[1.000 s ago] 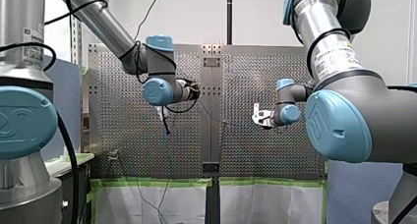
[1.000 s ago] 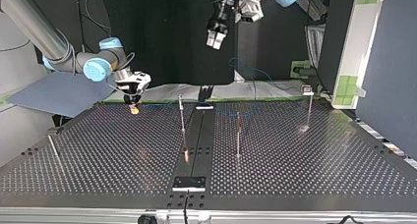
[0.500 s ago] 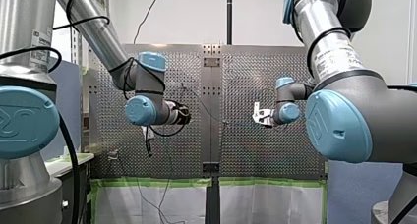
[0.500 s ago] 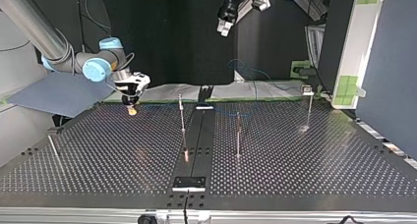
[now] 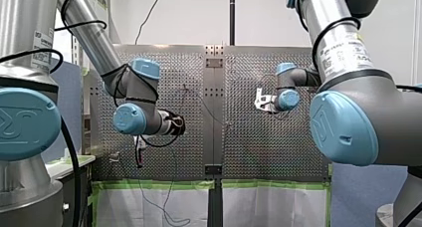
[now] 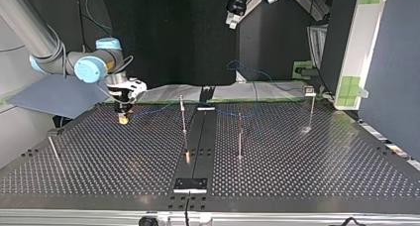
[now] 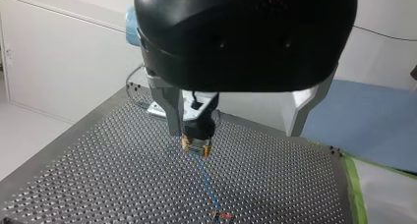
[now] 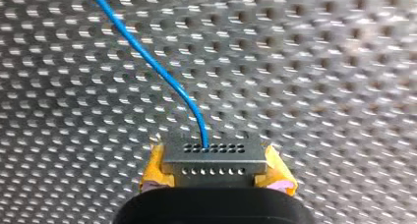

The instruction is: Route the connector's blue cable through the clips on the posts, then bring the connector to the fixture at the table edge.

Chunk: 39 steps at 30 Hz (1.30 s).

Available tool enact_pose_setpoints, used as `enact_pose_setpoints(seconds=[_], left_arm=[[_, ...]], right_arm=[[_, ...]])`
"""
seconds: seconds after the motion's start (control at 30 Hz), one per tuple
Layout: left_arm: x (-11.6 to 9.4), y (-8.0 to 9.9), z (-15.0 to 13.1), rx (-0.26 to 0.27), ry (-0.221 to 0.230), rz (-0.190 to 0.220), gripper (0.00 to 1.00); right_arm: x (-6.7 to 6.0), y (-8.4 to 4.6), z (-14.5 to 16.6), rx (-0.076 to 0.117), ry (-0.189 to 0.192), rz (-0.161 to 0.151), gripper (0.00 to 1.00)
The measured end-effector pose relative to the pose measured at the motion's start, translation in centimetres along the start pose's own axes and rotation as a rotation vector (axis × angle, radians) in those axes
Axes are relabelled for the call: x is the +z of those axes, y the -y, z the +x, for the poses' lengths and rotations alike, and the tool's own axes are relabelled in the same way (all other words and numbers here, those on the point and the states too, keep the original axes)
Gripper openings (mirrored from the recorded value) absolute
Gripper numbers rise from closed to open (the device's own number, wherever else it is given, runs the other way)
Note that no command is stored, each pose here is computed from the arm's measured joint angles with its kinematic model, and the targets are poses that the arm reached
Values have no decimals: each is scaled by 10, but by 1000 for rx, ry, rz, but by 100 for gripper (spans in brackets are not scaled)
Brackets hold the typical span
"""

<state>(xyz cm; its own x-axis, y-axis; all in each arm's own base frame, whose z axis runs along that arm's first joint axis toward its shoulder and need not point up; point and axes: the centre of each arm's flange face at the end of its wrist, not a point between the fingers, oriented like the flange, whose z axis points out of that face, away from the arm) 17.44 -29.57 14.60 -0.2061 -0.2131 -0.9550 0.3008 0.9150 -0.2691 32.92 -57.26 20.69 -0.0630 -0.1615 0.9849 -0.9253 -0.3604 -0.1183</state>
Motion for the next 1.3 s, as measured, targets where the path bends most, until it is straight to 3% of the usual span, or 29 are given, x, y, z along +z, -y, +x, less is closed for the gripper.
enact_pose_setpoints(seconds=[0.3, 0.53, 0.67, 0.9, 1.07, 1.3], left_arm=[[1, -1, 0, -1, 2, -2, 100], [2, -2, -1, 3, 4, -9, 100], [2, -2, -1, 2, 6, -8, 100], [4, -2, -2, 4, 14, -7, 100], [4, -2, -2, 9, 17, -8, 100], [5, -4, -3, 32, 21, -22, 100]], right_arm=[[-14, -1, 55, 3, -68, -76, 0], [-25, -2, 99, -30, -101, -121, 0], [-37, -1, 118, -62, -104, -151, 0], [-61, -12, 144, -119, -92, -228, 0], [-73, -16, 158, -132, -95, -249, 0], [-67, -34, 132, -146, -59, -264, 0]])
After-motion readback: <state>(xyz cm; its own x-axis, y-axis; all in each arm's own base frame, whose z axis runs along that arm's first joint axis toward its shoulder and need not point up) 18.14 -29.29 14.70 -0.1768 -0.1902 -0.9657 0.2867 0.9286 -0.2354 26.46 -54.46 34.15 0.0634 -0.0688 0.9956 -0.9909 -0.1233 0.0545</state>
